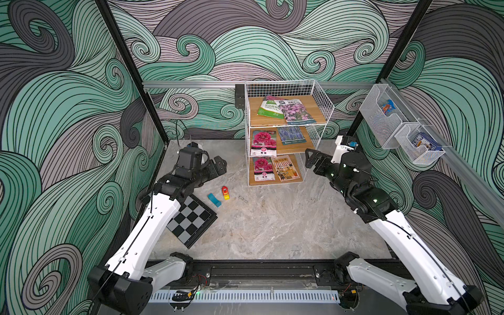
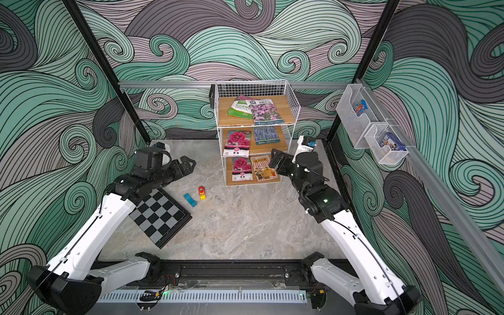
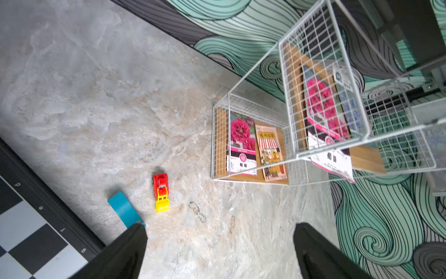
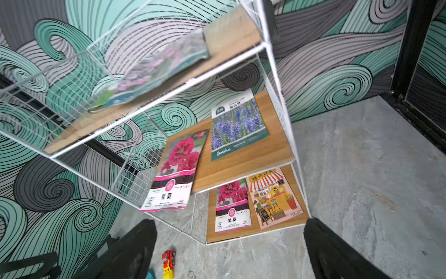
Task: Take the seed bag off the shelf
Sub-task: Pick up the seed packet from the shelf.
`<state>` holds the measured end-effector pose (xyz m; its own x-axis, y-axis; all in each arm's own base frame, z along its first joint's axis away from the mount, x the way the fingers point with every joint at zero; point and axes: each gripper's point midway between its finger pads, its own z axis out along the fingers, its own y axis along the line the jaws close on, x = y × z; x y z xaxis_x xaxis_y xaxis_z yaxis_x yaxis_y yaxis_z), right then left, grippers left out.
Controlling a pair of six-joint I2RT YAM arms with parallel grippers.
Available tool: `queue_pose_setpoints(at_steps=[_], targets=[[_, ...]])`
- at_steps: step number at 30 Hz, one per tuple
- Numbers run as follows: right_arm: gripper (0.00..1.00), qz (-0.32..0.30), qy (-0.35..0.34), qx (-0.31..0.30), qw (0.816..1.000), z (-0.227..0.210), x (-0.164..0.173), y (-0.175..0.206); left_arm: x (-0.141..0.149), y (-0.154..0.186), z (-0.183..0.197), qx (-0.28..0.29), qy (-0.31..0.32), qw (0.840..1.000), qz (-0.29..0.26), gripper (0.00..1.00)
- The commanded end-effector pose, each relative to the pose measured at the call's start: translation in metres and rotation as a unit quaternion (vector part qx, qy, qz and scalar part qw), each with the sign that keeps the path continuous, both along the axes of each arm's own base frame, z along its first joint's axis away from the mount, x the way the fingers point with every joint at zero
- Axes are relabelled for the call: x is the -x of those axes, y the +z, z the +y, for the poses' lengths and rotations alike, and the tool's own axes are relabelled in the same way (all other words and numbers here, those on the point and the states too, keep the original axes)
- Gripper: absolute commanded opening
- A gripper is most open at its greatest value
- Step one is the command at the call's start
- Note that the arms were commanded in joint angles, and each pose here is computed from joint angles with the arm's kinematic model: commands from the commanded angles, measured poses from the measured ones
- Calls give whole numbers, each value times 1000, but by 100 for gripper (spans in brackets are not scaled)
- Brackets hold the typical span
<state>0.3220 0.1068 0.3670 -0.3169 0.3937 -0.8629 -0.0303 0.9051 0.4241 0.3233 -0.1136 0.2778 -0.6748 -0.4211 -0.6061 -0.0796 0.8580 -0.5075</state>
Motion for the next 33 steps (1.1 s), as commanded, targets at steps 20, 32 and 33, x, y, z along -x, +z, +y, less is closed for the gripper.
queue_pose_setpoints(at_steps=[20,32,33], targets=[[99,-1,37,-50,998,32,-3,58,44,32,8,-43,-56,997,-30,99],[99,-1,20,-115,993,27,-16,55,47,36,8,-76,-83,993,-26,99],[99,-4,13,-115,993,24,-20,58,47,36,8,-76,-84,993,-26,99]])
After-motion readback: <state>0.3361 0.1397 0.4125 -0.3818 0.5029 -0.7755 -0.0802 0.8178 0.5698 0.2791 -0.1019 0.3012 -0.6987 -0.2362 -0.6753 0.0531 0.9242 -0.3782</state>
